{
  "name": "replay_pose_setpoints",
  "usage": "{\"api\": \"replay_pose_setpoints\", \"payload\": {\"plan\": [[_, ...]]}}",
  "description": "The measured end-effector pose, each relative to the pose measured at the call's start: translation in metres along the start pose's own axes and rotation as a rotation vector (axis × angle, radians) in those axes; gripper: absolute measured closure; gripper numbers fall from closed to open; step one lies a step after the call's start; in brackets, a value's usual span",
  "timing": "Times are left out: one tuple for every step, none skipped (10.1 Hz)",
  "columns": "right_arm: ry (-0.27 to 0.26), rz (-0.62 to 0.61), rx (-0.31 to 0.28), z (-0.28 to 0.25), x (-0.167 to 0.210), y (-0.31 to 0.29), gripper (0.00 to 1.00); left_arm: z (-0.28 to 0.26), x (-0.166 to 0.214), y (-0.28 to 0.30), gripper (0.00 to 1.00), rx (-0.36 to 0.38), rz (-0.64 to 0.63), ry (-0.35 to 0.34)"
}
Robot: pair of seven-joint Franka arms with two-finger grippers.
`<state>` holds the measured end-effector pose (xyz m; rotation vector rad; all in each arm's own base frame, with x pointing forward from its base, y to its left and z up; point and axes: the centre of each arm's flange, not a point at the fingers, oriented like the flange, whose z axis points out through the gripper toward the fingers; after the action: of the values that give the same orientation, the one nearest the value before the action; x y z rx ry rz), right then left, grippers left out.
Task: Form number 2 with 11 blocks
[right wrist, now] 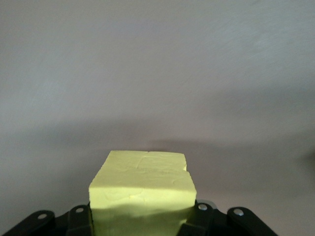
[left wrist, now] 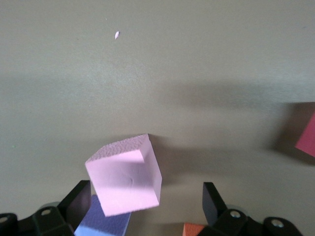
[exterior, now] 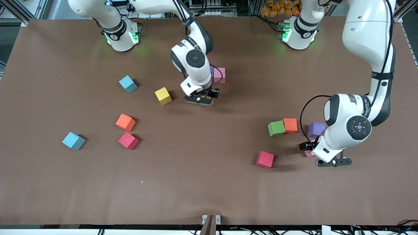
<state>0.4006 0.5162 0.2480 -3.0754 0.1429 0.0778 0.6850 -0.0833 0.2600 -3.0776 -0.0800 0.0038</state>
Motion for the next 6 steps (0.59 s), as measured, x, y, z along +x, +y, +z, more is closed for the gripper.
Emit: {"api": "replay_pose_setpoints", "payload": {"plan": [[-0.009,-0.055,-0.001,0.003,-0.014,-0.016,0.41,0.011,0.001,-0.001,0.00,0.000,-0.005,0.000],[-0.012,-0.091,-0.002,0.012,-0.025,-0.030,0.41,0.019,0.003,-0.006,0.00,0.002,-0.018,-0.004],[-0.014,-0.112,-0.008,0.023,-0.033,-0.041,0.41,0.024,0.004,-0.017,0.00,0.008,-0.037,-0.009],[-0.015,-0.124,-0.016,0.033,-0.037,-0.047,0.41,0.025,0.005,-0.025,0.00,0.014,-0.049,-0.010],[-0.017,-0.130,-0.023,0.041,-0.038,-0.049,0.41,0.025,0.006,-0.029,0.00,0.018,-0.056,-0.010],[-0.021,-0.135,-0.032,0.047,-0.039,-0.048,0.41,0.028,0.006,-0.032,0.00,0.022,-0.061,-0.012]]}}
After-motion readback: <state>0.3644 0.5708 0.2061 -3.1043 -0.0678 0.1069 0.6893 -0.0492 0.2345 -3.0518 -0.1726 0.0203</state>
